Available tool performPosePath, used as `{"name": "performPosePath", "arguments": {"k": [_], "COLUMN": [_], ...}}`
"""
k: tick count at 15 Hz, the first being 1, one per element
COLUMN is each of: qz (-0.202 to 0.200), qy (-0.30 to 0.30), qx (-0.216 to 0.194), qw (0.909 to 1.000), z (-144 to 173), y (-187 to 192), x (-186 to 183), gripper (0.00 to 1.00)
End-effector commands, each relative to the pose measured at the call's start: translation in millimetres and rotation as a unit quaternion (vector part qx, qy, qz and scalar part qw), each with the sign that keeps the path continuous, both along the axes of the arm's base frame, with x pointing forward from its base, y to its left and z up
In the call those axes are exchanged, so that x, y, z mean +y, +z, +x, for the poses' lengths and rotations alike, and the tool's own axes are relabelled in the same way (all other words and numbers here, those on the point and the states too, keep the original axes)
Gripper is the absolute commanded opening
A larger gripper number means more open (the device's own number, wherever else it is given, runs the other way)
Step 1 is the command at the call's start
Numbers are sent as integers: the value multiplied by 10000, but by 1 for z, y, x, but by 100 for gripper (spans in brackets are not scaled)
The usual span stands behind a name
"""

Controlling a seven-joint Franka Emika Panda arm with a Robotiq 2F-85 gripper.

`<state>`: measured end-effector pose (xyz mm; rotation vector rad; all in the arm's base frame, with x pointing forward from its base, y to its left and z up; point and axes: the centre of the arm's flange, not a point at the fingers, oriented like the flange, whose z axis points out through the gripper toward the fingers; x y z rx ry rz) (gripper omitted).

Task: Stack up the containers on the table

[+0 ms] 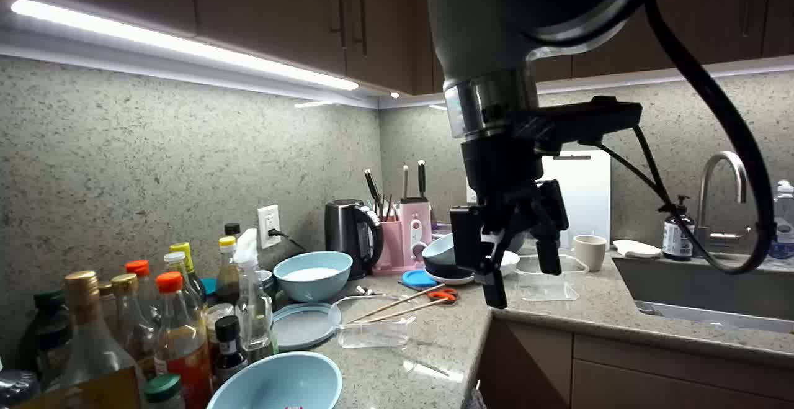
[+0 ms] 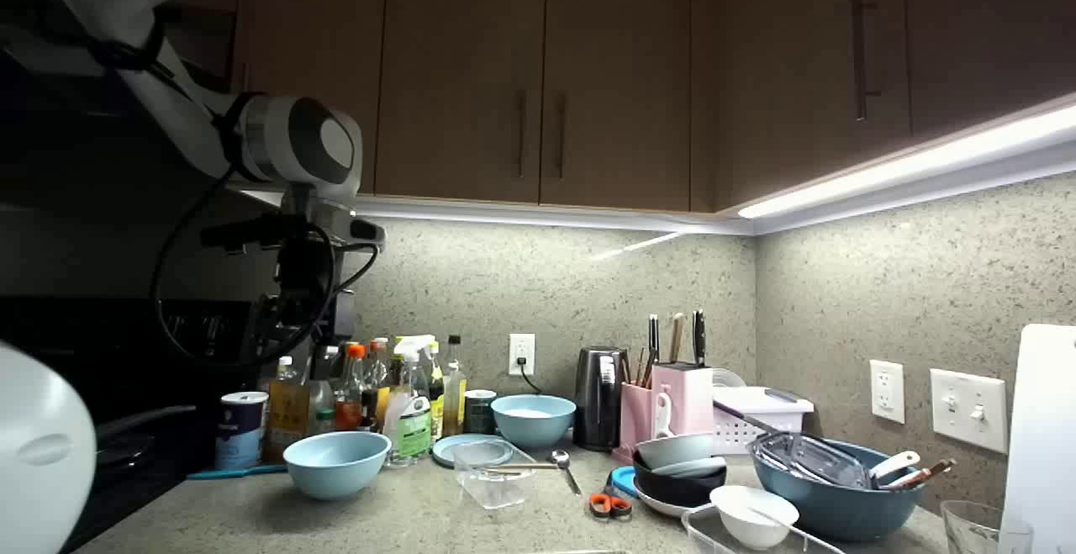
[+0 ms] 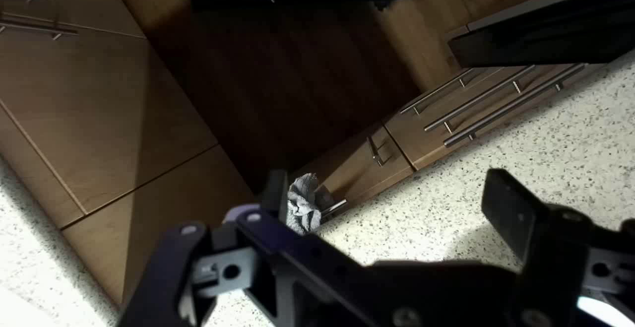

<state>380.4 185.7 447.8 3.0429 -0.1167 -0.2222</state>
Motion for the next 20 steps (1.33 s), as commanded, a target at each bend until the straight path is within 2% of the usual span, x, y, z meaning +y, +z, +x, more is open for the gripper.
{"name": "performPosePath", "arguments": {"k": [1,5,9,14,18,20], "qz": [0,0,-192,-638,-760,-1003], "qy": [0,0,349,1126,1658,1725], "qx": [0,0,-415,-929,-957,-871], "qw": [10000,10000,9983,9872,9786,9760], "z": [0,0,40,93,115,112], "y": [0,0,-9,-23,-38,-41], "x": [0,0,7,23,29,24], "gripper": [100,100,100,100,100,100]}}
